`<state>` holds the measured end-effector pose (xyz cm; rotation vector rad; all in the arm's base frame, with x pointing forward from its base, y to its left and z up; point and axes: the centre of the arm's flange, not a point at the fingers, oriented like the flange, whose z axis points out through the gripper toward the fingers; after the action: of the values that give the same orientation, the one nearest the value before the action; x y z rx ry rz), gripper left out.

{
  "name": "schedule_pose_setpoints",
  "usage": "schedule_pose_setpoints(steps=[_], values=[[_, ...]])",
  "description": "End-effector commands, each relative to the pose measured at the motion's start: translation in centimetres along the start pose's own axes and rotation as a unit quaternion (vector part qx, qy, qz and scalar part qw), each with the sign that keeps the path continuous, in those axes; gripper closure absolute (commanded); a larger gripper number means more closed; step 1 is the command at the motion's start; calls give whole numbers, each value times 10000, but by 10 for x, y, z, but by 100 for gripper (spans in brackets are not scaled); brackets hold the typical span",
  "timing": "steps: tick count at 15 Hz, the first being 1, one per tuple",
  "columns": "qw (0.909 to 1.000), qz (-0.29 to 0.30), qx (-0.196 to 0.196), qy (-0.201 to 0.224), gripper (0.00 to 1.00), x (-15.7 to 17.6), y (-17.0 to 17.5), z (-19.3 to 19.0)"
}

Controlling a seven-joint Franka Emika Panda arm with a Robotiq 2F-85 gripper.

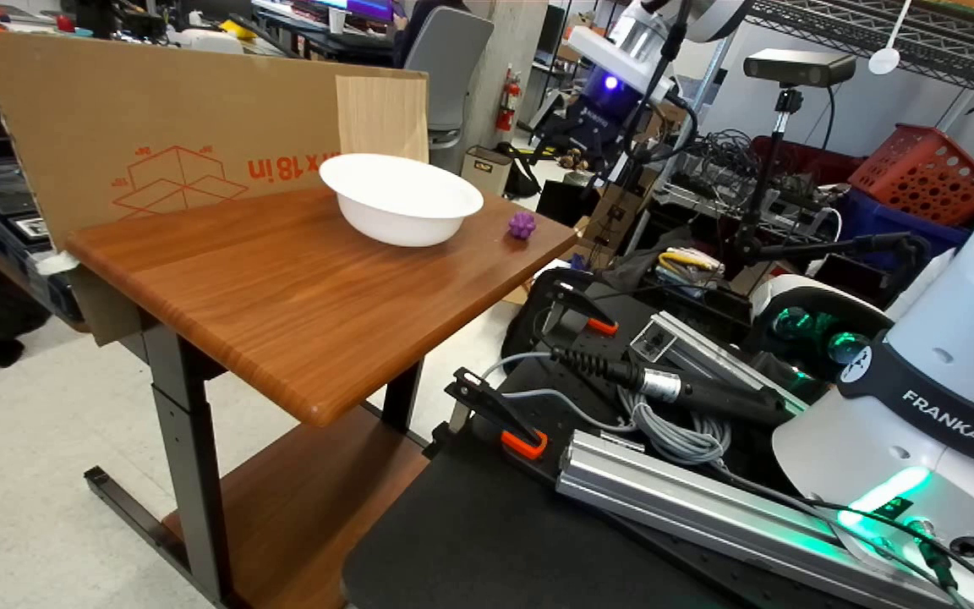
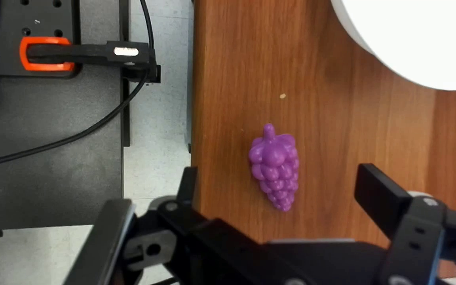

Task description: Get the purple raspberry toy from the table and place it in the white bowl

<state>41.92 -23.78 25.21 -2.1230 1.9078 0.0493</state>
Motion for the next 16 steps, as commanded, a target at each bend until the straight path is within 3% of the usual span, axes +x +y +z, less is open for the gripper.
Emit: schedule_pose_setpoints(steps=[1,7,16], values=[[9990,149,-427,-13,0,12,-29,18],[9961,25,-831,305,0,17,-58,37],[9884,-204,-1329,710,0,8,-68,77]])
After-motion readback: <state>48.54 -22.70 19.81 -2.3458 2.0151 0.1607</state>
